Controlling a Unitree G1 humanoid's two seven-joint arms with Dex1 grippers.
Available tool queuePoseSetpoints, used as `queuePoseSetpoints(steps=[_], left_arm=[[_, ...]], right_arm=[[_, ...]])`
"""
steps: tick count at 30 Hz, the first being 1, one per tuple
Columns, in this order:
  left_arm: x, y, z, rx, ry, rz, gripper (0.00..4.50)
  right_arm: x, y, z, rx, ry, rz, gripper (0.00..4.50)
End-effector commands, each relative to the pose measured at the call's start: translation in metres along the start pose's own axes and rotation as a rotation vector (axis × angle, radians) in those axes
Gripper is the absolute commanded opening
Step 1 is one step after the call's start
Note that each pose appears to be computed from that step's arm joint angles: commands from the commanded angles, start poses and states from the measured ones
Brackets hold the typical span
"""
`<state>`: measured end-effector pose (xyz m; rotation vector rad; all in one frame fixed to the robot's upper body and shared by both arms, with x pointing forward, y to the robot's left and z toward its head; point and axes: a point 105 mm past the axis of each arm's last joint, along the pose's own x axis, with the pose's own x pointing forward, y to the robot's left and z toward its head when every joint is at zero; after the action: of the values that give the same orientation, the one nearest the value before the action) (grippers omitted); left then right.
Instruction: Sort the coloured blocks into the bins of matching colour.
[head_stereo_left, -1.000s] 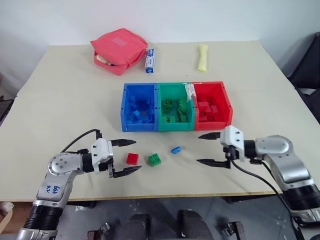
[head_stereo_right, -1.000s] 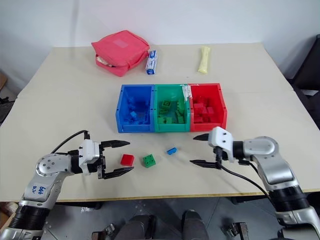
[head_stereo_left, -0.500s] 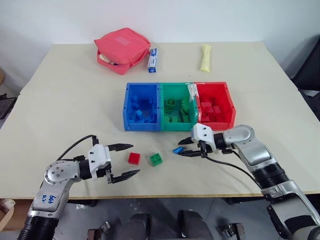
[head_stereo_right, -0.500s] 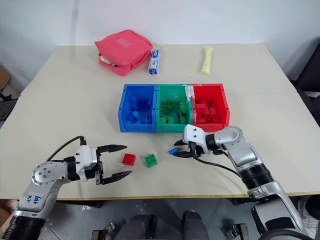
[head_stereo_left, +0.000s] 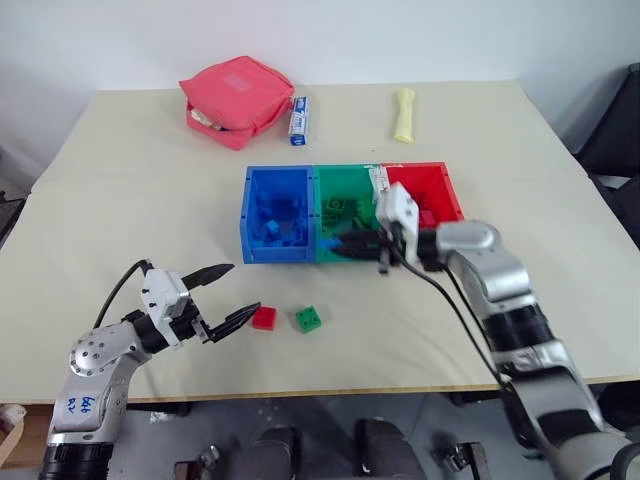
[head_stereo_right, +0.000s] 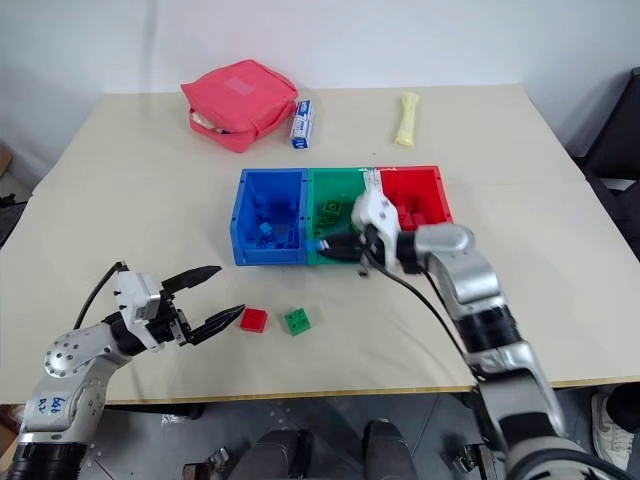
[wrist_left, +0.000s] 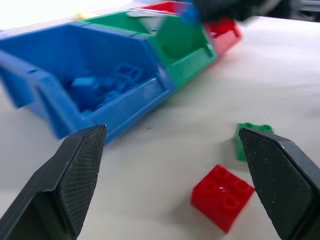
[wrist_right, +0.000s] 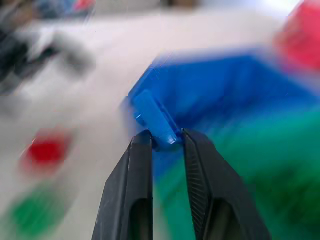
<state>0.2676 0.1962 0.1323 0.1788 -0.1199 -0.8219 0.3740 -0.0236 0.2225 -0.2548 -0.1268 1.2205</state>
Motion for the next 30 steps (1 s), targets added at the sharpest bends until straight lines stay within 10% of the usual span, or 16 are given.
queuePoseSetpoints(steps=[1, 5, 17, 30], left_arm=[[-0.005, 0.000, 0.012, 0.032, -0.031, 0.030, 4.50], [-0.007, -0.003, 0.009, 0.035, -0.019, 0.036, 4.50], [-0.006, 0.001, 0.010, 0.042, -0.020, 0.053, 4.50], [-0.026, 0.022, -0.009, 0.151, 0.259, -0.174, 4.50]], right_arm=[[0.012, -0.014, 0.018, -0.030, -0.048, -0.067, 0.51], [0.026, -0.024, 0.019, -0.054, -0.017, -0.097, 0.51], [-0.022, -0.011, 0.013, -0.101, -0.069, 0.006, 4.45], [-0.164, 0.037, -0.054, -0.088, 0.153, 0.059, 4.45]])
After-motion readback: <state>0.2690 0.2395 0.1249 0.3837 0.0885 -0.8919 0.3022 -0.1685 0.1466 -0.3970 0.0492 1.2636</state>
